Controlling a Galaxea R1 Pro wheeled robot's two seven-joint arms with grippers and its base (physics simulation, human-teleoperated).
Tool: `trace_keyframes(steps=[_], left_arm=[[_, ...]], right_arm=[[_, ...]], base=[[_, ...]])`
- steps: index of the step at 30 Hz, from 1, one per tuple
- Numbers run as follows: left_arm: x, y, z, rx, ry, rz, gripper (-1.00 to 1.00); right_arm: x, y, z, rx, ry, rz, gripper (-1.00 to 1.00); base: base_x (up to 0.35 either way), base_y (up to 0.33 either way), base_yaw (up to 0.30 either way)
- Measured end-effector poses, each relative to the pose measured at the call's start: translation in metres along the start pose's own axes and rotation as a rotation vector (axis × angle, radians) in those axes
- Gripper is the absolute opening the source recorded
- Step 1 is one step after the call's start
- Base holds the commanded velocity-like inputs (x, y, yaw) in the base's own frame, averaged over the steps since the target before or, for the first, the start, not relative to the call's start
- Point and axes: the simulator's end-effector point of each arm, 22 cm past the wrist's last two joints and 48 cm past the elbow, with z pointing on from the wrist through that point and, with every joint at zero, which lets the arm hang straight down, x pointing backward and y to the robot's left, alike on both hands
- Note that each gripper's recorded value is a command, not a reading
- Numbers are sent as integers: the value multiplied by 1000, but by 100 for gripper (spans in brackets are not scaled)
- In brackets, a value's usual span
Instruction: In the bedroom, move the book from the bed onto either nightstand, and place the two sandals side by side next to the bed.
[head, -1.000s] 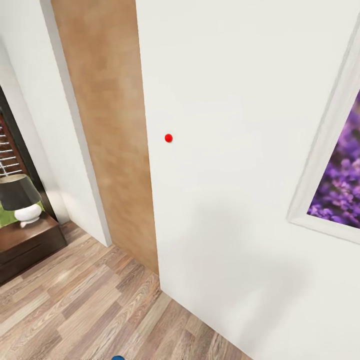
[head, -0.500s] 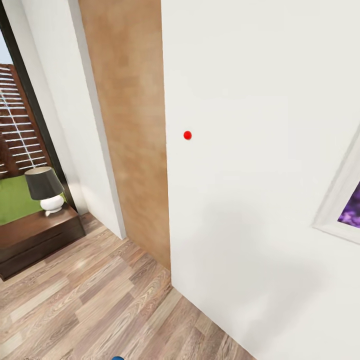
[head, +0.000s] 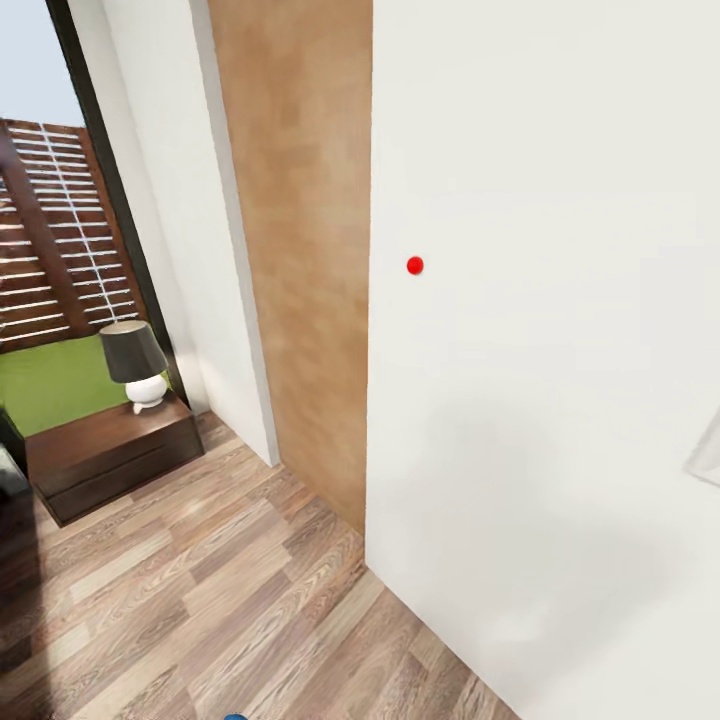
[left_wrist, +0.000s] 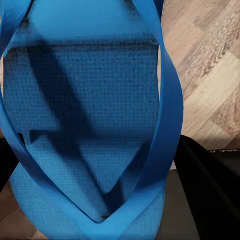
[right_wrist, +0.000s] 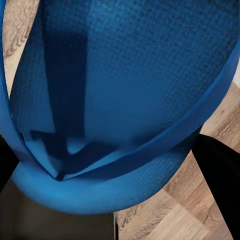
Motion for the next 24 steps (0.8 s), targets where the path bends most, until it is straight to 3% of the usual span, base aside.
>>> trace_keyframes(steps=[7,19,24], left_arm=[[3,0,0,1,7,1,-100],[3,0,0,1,8,-1,-100],[3,0,0,1,8,0,-100]], right_arm=[[3,0,0,0,7,-1,-100],[-1,0,1,0,-11,-2,-100],[-2,0,1,0,-17,-1,-100]], base=[[0,0,160],[0,0,21],[0,0,196]])
